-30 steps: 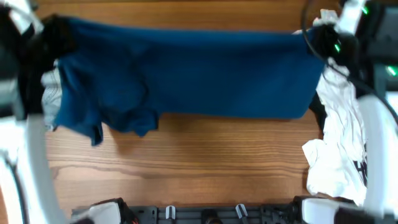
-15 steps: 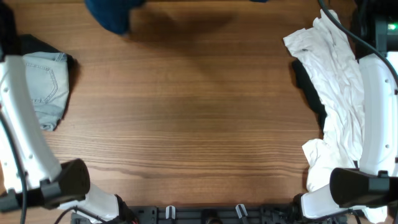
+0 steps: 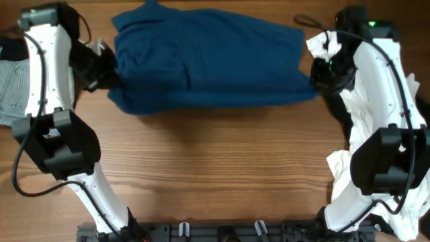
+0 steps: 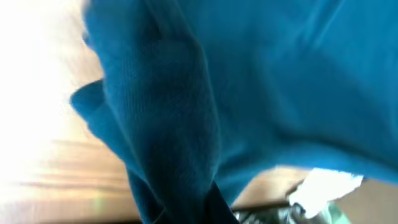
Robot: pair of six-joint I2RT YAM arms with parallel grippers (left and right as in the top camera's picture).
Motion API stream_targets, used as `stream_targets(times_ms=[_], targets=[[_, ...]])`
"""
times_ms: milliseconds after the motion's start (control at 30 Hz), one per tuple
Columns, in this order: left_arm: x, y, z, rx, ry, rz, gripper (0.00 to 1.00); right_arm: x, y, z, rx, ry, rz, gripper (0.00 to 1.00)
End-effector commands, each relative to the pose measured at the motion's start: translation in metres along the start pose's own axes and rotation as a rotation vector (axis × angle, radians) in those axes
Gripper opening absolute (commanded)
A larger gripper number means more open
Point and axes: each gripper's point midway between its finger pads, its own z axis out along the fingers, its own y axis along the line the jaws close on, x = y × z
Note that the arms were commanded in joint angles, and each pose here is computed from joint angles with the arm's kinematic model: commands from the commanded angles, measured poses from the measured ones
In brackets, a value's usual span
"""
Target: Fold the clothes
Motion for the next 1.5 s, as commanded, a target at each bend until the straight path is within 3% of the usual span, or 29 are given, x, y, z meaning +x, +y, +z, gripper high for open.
stream_targets(times_ms=[0,133,333,433,700,800,833,867,933,1000,1100,1267,1467], targets=[[0.044,-0.002,0.020,-0.006,0.117,0.092,0.04,0.021,-0.033,0.021,0.162,0.081,0.070,0.04],[0.091,0.021,0.053,-0.020,0.197,0.069,0.04,0.057,-0.064,0.042,0.333,0.191,0.135,0.04],[0.130,0.047,0.095,-0.032,0.236,-0.006,0.04,0.075,-0.071,0.058,0.361,0.246,0.141,0.04],[0.127,0.056,0.117,-0.032,0.213,-0.027,0.04,0.072,-0.070,0.059,0.357,0.236,0.142,0.05],[0.121,0.055,0.118,-0.032,0.188,-0.068,0.04,0.066,-0.068,0.061,0.342,0.212,0.146,0.04],[0.119,0.065,0.118,-0.097,0.172,-0.132,0.04,0.065,-0.068,0.061,0.342,0.207,0.145,0.04],[0.117,0.065,0.118,-0.094,0.161,-0.127,0.06,0.065,-0.068,0.062,0.341,0.206,0.145,0.04],[0.116,0.065,0.118,-0.093,0.158,-0.125,0.22,0.065,-0.068,0.062,0.341,0.206,0.145,0.04],[0.117,0.065,0.118,-0.095,0.163,-0.127,0.38,0.065,-0.068,0.062,0.341,0.205,0.145,0.04],[0.105,0.064,0.109,-0.078,0.119,-0.131,0.49,0.062,-0.067,0.062,0.338,0.195,0.146,0.04],[0.066,0.061,0.075,-0.029,-0.040,-0.136,0.55,0.061,-0.067,0.063,0.336,0.188,0.146,0.04],[-0.019,0.076,0.050,0.043,-0.366,-0.212,0.59,0.059,-0.067,0.063,0.334,0.181,0.147,0.04],[-0.027,0.088,0.089,-0.024,-0.286,-0.242,0.61,0.059,-0.067,0.063,0.334,0.180,0.147,0.04]])
